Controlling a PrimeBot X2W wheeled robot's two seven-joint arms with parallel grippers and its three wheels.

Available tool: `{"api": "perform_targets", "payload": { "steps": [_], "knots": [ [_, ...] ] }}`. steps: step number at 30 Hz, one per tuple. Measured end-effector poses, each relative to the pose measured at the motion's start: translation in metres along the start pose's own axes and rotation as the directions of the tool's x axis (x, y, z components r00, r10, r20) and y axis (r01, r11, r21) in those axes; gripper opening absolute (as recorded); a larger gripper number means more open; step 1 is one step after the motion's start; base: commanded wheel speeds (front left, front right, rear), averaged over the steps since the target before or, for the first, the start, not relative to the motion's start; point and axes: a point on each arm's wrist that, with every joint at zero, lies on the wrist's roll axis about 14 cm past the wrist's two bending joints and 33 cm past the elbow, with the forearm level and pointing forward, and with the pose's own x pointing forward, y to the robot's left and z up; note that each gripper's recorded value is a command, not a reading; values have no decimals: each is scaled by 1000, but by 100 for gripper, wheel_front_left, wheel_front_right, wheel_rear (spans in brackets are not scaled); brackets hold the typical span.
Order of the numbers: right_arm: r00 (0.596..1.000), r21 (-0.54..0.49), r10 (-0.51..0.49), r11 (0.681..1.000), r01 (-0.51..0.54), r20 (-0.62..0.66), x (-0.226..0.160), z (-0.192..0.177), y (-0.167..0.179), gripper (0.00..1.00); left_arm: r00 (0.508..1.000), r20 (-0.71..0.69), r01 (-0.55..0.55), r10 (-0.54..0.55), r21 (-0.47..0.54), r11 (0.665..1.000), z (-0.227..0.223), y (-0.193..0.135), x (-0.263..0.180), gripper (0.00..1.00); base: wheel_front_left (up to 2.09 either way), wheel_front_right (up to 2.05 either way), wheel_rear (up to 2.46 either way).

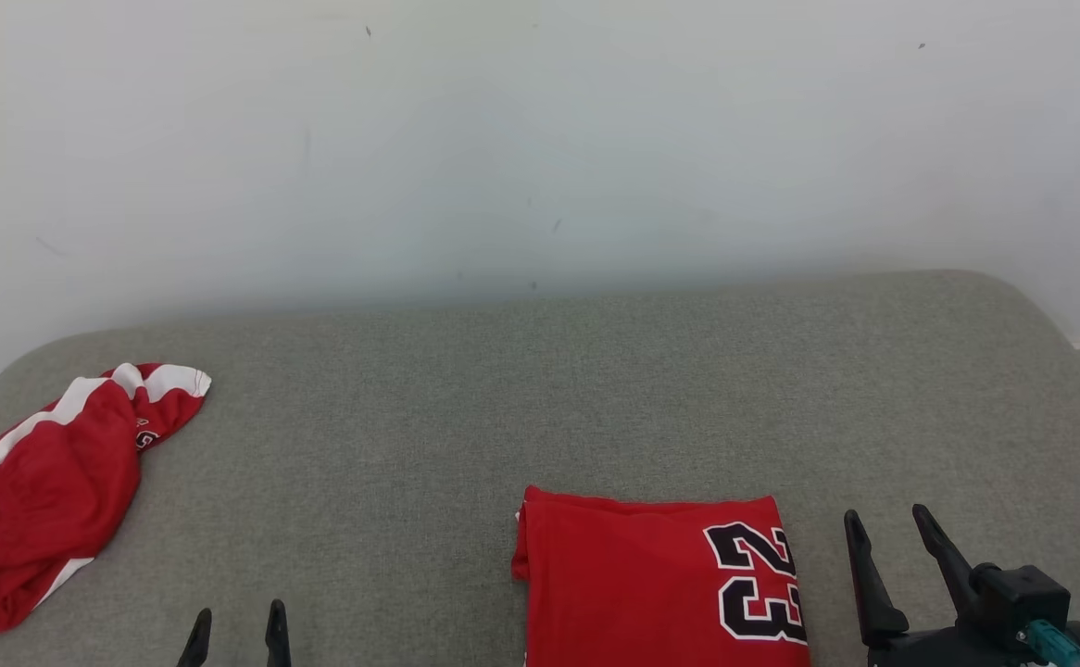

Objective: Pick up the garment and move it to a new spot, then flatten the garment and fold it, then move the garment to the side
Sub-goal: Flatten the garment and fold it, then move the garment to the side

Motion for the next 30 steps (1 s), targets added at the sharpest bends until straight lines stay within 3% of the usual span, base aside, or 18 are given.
{"api": "perform_targets", "payload": {
  "steps": [30],
  "knots": [
    [998,30,27,999,-25,-56,-8,-28,4,100,998,-47,-46,46,8,999,-14,18,-4,100,0,0,0]
  ]
}}
